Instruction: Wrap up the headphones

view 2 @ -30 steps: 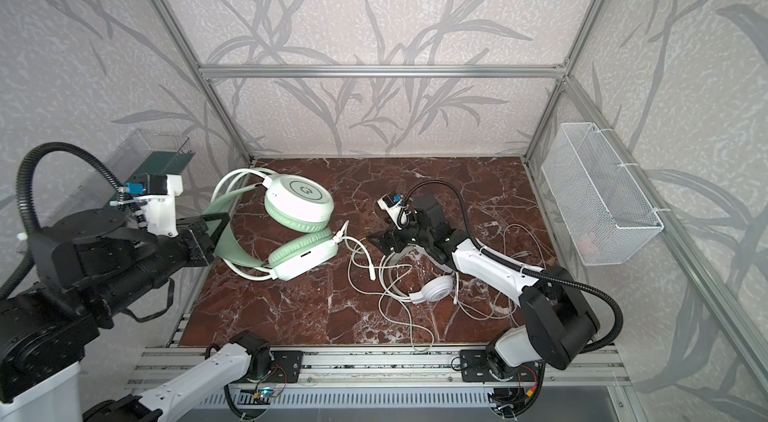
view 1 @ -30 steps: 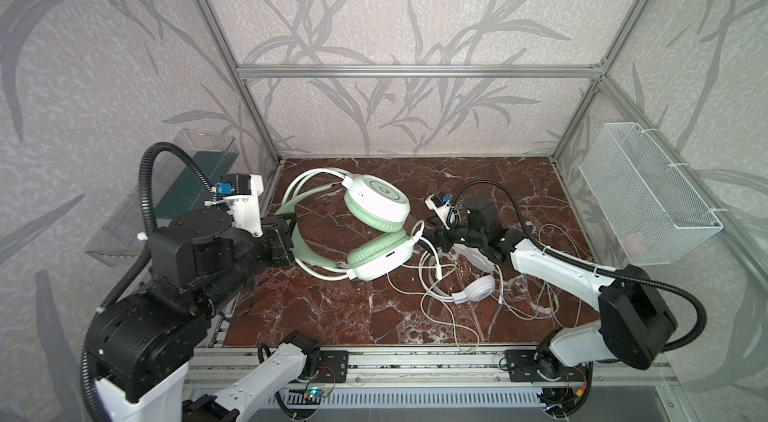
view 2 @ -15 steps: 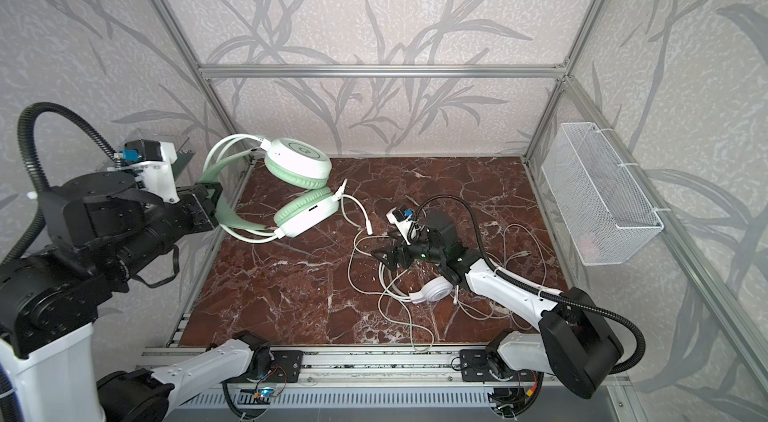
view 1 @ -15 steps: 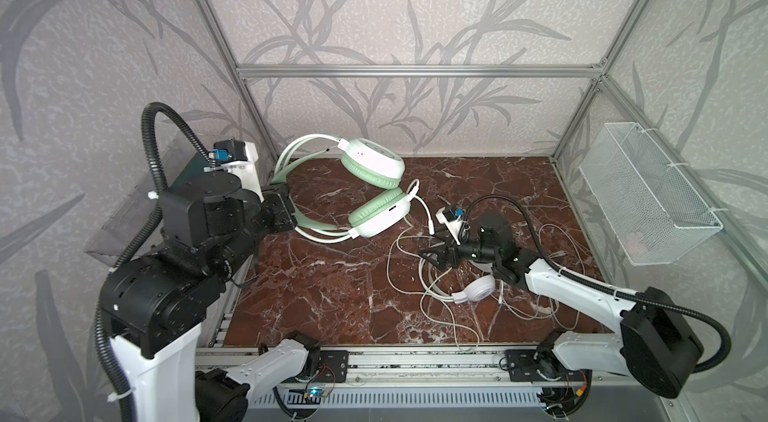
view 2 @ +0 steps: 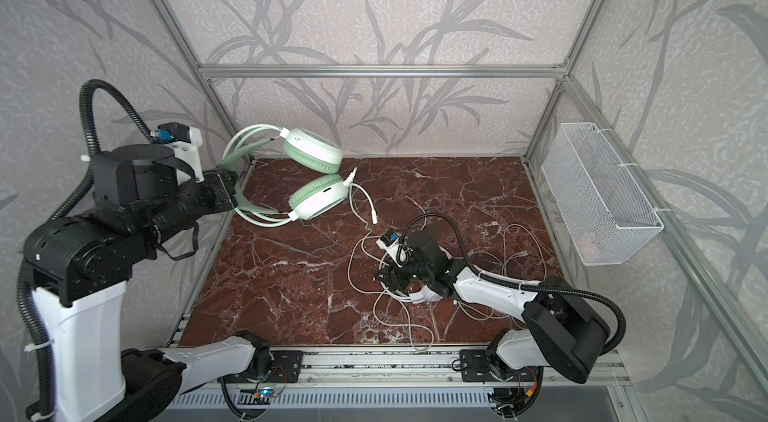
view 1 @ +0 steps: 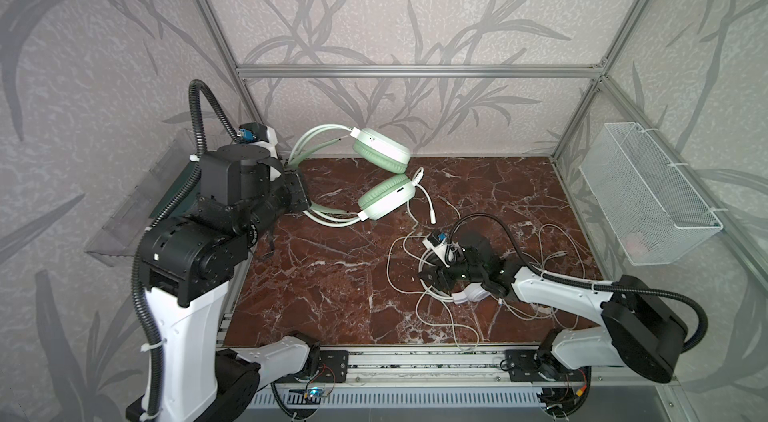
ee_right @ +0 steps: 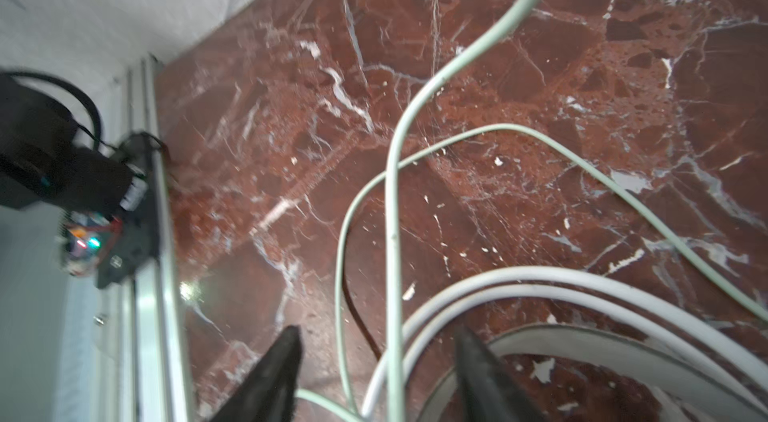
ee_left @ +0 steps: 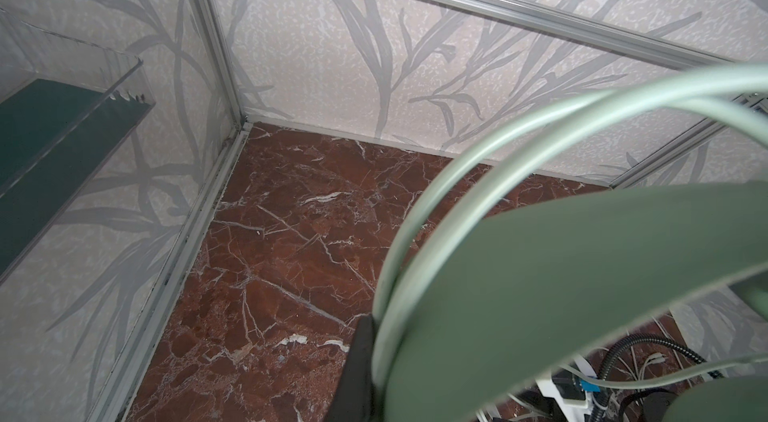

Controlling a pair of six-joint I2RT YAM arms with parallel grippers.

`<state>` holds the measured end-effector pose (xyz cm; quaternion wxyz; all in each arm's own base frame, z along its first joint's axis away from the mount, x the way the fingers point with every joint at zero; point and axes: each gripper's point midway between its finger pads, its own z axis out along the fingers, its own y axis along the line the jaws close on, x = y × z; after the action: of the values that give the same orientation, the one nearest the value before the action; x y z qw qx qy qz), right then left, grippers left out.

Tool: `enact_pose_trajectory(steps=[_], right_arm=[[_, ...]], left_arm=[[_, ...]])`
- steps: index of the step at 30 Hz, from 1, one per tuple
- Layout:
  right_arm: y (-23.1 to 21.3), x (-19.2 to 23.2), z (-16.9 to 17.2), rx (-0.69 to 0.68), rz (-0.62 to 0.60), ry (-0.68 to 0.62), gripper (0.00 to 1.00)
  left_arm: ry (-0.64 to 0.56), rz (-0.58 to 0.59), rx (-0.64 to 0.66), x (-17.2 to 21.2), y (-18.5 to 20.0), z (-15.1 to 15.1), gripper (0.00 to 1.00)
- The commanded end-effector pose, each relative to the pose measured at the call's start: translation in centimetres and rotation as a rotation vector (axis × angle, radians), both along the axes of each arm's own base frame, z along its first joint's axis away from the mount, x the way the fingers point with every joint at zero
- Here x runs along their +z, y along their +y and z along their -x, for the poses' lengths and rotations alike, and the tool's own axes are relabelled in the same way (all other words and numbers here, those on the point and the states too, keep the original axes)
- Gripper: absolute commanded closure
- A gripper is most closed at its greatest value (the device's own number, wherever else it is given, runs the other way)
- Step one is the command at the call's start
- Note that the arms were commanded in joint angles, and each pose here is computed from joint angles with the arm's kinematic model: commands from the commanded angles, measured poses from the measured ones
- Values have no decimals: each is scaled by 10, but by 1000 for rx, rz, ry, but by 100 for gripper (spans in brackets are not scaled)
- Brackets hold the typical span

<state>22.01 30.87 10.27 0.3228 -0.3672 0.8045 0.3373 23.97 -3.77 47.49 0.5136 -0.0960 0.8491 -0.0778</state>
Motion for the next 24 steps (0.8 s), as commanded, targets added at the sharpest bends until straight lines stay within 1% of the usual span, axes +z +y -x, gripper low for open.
enact_pose_trajectory(steps=[1,3,5,10,11,13,16,17,18,20,24], right_arm=[[-5,-11,2,-17,70,-28,60],[-5,-13,7,-13,85,-41,71],[-5,-12,13,-8,118,-78,78],[11,18,49,84,204,-246,95],[13,27,56,103,219,-272,97],[18,42,71,155,244,-303,100],[30,70,95,258,250,-368,100],[36,80,107,308,246,-402,100],[41,89,116,331,246,-419,100],[48,108,133,425,286,-504,100],[49,149,137,479,343,-653,100]], left_arm=[[-69,102,25,20,0,-4,100],[-58,127,35,18,0,-9,100],[-41,155,50,13,1,-16,100],[28,287,80,-10,0,-42,100],[49,312,83,-16,0,-48,100],[89,356,91,-29,-2,-60,100],[161,405,103,-56,-5,-77,100],[185,412,98,-66,-8,-82,100],[209,417,91,-76,-11,-87,100],[252,412,82,-96,-14,-93,100],[343,329,58,-138,-17,-95,100]])
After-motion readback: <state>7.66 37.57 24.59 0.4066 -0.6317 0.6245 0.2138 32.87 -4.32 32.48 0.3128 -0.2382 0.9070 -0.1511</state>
